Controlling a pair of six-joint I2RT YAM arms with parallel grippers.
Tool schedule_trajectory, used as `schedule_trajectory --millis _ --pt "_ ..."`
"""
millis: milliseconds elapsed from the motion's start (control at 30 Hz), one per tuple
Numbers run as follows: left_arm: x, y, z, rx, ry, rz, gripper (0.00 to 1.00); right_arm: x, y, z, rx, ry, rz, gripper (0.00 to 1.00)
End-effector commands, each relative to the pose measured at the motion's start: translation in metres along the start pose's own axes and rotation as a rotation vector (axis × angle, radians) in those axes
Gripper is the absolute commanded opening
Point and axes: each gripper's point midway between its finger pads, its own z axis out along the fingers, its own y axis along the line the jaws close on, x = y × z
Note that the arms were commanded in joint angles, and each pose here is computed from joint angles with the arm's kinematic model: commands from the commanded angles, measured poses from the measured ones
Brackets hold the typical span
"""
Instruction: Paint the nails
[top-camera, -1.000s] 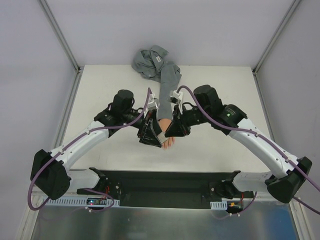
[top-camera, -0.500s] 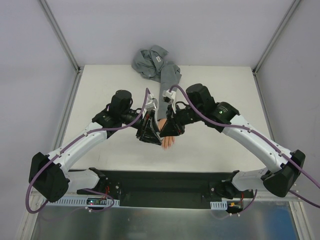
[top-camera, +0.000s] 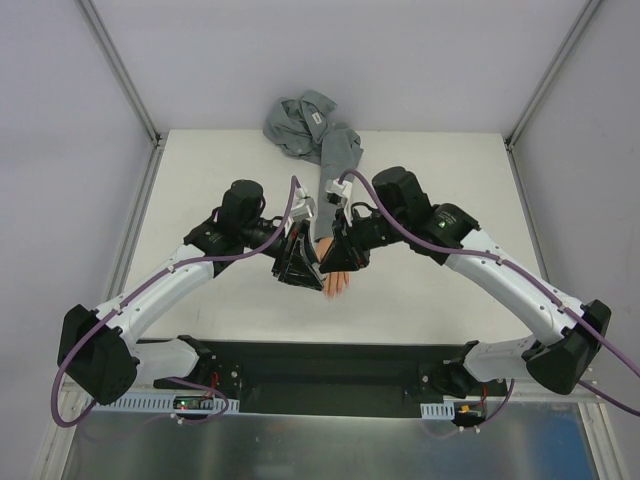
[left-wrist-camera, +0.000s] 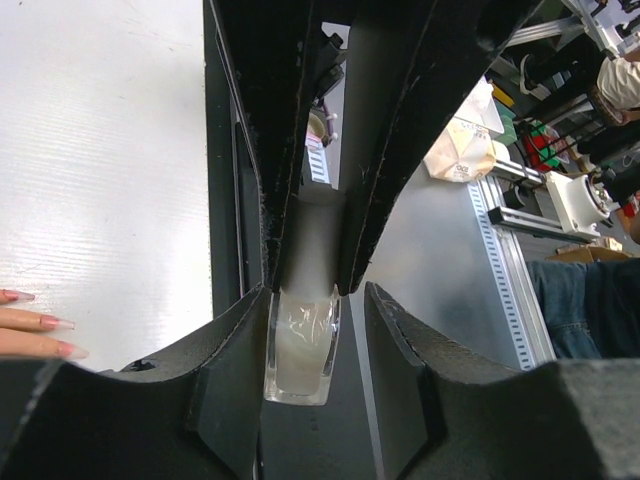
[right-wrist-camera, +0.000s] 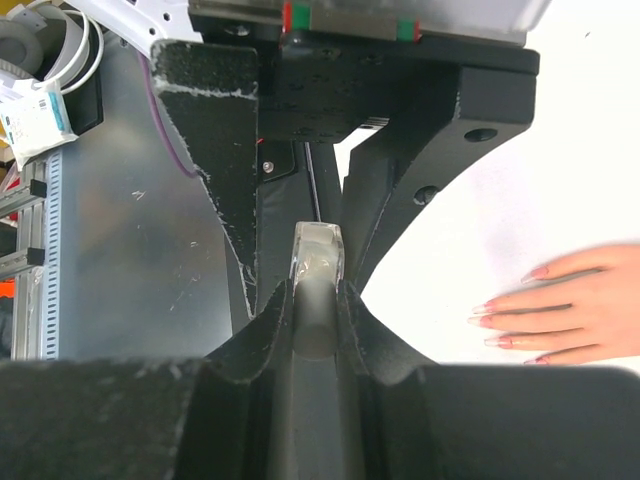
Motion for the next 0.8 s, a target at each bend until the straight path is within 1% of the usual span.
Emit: schedule_trajectory --millis 0,67,167,200,267,300,333,367,400,433,467,500,533,567,600,633,700,733,767 --pt "-0.007 -0.012 -0.001 0.030 -0.006 0.088 0.41 -0.024 0.011 -0.011 -0.001 -0.065 -0.079 0.01" --pt "-0.007 -0.011 -0.001 0.027 -0.005 0.083 0.40 -0.025 0.011 -0.012 -0.001 -0.067 -0.081 0.01" --pt "-0.008 -0.010 -0.001 0.021 -0.005 0.083 0.29 -0.024 0.011 -0.011 -0.004 -0.065 -0.076 0.01" --pt "-0.009 -0.009 0.000 0.014 -0.006 0.087 0.19 -0.023 0.010 -0.011 -0.001 -0.063 -0.072 0.01" --pt "-0.010 -0.004 -0.001 -0.029 -0.013 0.089 0.05 -0.025 0.006 -0.011 0.026 -0.067 -0.054 0.01" --pt "-0.012 -0.001 -0.002 -0.059 -0.020 0.107 0.00 -0.027 0.004 -0.011 0.047 -0.072 -0.046 0.06" --pt "-0.012 0.003 -0.003 -0.091 -0.025 0.114 0.00 -0.029 -0.006 -0.013 0.117 -0.082 0.002 0.14" --pt "-0.015 0.015 -0.005 -0.174 -0.041 0.124 0.00 -0.033 -0.011 -0.015 0.158 -0.096 0.026 0.22" --pt "-0.016 0.018 -0.008 -0.218 -0.052 0.144 0.00 -0.036 -0.014 -0.016 0.197 -0.111 0.058 0.37" --pt "-0.017 0.026 -0.012 -0.278 -0.064 0.152 0.00 -0.040 -0.028 -0.020 0.293 -0.137 0.091 0.43" --pt "-0.020 0.033 -0.015 -0.332 -0.077 0.158 0.00 -0.042 -0.032 -0.022 0.334 -0.160 0.172 0.49" --pt "-0.024 0.045 -0.023 -0.430 -0.099 0.172 0.00 -0.043 -0.035 -0.023 0.368 -0.175 0.195 0.56" --pt "-0.025 0.050 -0.027 -0.481 -0.110 0.175 0.00 -0.048 -0.042 -0.026 0.427 -0.214 0.244 0.58" --pt "-0.028 0.054 -0.033 -0.528 -0.126 0.187 0.00 -0.051 -0.043 -0.026 0.448 -0.248 0.324 0.59" --pt "-0.030 0.066 -0.042 -0.621 -0.144 0.185 0.00 -0.051 -0.047 -0.026 0.476 -0.265 0.355 0.61" --pt "-0.031 0.070 -0.047 -0.662 -0.152 0.184 0.00 -0.052 -0.055 -0.028 0.531 -0.290 0.388 0.61" --pt "-0.033 0.076 -0.057 -0.739 -0.176 0.186 0.00 -0.057 -0.057 -0.026 0.579 -0.331 0.449 0.62" --pt "-0.035 0.084 -0.067 -0.815 -0.194 0.180 0.00 -0.062 -0.069 -0.035 0.679 -0.378 0.465 0.62" --pt "-0.037 0.085 -0.072 -0.845 -0.209 0.180 0.00 -0.063 -0.075 -0.033 0.722 -0.391 0.476 0.63"
